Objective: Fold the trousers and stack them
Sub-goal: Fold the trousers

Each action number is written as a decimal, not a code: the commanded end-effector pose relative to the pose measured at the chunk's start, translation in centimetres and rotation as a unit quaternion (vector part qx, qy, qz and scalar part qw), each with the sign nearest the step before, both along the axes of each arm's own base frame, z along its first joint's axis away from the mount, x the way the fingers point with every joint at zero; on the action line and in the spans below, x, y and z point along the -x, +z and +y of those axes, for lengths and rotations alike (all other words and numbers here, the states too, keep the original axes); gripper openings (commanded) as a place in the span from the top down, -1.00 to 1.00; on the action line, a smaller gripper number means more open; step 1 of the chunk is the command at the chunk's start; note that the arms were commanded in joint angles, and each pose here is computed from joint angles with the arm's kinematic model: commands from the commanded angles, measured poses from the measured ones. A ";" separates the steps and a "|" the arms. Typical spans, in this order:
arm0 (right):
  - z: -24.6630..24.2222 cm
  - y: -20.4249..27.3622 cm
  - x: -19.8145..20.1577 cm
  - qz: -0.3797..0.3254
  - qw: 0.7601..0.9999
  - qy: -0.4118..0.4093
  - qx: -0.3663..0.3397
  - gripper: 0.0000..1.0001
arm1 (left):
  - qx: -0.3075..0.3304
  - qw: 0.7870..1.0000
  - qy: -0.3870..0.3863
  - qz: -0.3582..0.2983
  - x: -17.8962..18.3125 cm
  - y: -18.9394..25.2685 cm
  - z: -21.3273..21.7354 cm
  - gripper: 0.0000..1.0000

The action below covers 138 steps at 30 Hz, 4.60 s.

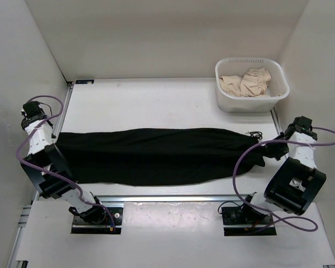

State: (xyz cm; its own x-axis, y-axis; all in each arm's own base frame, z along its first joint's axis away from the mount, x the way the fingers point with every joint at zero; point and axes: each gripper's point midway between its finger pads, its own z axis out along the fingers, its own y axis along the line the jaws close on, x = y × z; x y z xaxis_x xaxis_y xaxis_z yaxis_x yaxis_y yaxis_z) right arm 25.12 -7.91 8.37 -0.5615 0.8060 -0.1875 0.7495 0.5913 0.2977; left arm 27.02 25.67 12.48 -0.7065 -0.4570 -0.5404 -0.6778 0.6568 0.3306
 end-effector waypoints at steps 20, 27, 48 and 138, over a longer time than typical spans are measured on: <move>-3.7 -2.7 4.4 0.070 0.988 -0.131 0.032 1.00 | 0.002 0.995 0.066 0.079 7.7 -4.6 0.0 0.72; -3.8 -3.3 5.7 0.088 0.985 -0.148 0.031 1.00 | -0.017 0.994 0.076 0.080 8.4 -3.8 0.2 0.72; -4.7 -4.3 5.9 0.111 0.979 -0.169 0.019 0.98 | 0.001 0.992 0.083 0.096 12.1 -2.0 -2.1 0.72; 0.0 -10.3 -6.7 0.024 0.997 -0.077 0.009 1.00 | 0.018 0.944 -0.219 0.248 -1.3 -11.3 -14.6 -0.35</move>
